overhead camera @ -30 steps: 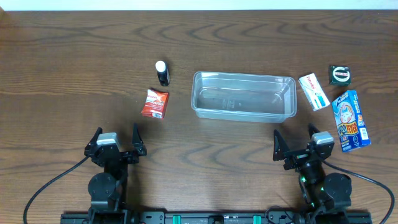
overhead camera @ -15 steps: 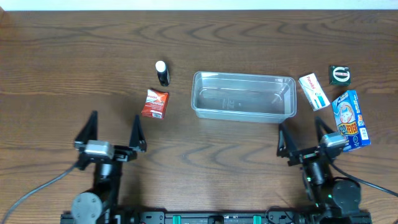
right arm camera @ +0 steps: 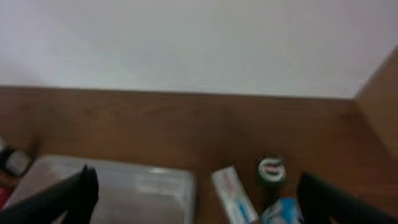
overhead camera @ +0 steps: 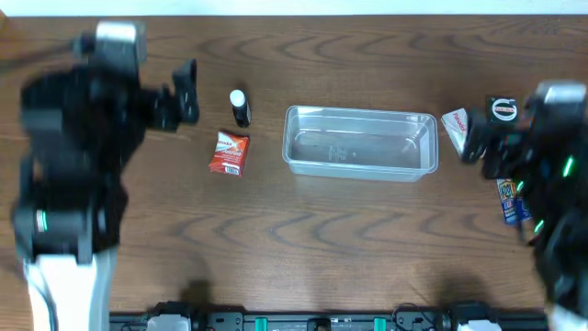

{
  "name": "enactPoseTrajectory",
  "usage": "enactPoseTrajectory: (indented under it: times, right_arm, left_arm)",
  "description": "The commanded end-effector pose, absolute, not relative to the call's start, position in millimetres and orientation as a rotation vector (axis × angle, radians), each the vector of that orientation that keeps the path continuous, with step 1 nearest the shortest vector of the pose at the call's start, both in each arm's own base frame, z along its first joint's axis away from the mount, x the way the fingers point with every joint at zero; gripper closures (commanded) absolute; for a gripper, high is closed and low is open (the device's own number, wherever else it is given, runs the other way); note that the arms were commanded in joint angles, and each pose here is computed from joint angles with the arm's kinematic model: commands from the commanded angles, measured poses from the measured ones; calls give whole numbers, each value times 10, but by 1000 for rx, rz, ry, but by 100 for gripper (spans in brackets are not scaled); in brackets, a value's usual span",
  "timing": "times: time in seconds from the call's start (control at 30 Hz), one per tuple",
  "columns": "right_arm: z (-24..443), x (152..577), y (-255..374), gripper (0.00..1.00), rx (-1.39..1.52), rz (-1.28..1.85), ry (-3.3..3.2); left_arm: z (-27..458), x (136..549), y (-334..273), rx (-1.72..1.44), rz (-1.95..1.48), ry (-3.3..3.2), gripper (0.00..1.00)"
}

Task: Pack container
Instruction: 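Raise both arms and move the right gripper to the blue Kool Fever box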

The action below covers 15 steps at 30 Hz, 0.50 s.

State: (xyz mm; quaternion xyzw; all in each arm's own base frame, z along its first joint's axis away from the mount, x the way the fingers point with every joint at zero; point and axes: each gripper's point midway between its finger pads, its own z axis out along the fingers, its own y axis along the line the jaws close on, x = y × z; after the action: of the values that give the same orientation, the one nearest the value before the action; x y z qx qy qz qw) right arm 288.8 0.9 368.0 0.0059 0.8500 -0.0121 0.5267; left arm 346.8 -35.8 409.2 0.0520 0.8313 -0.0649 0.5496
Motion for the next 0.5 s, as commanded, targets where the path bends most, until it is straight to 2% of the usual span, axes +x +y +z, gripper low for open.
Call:
enactPoseTrajectory:
  times: [0.0, 0.2, 0.33, 0.47]
  right_arm:
    - [3856, 3123, -152, 1, -11, -53, 2151]
    - [3609, 3391, -806, 1, 190, -35, 2427]
    - [3271, 3503, -1250, 1, 300, -57, 2516]
    - [2893, 3410, -1397, 14, 353, -31, 2625]
  left_arm:
    - [4021, 3718, -363, 156, -148, 2069, 2]
    - [3565, 4072, -371, 151, -156, 2204, 2]
    - [3343, 4234, -320, 132, -122, 2256, 2]
    - [3177, 4397, -291, 122, -101, 2281, 2]
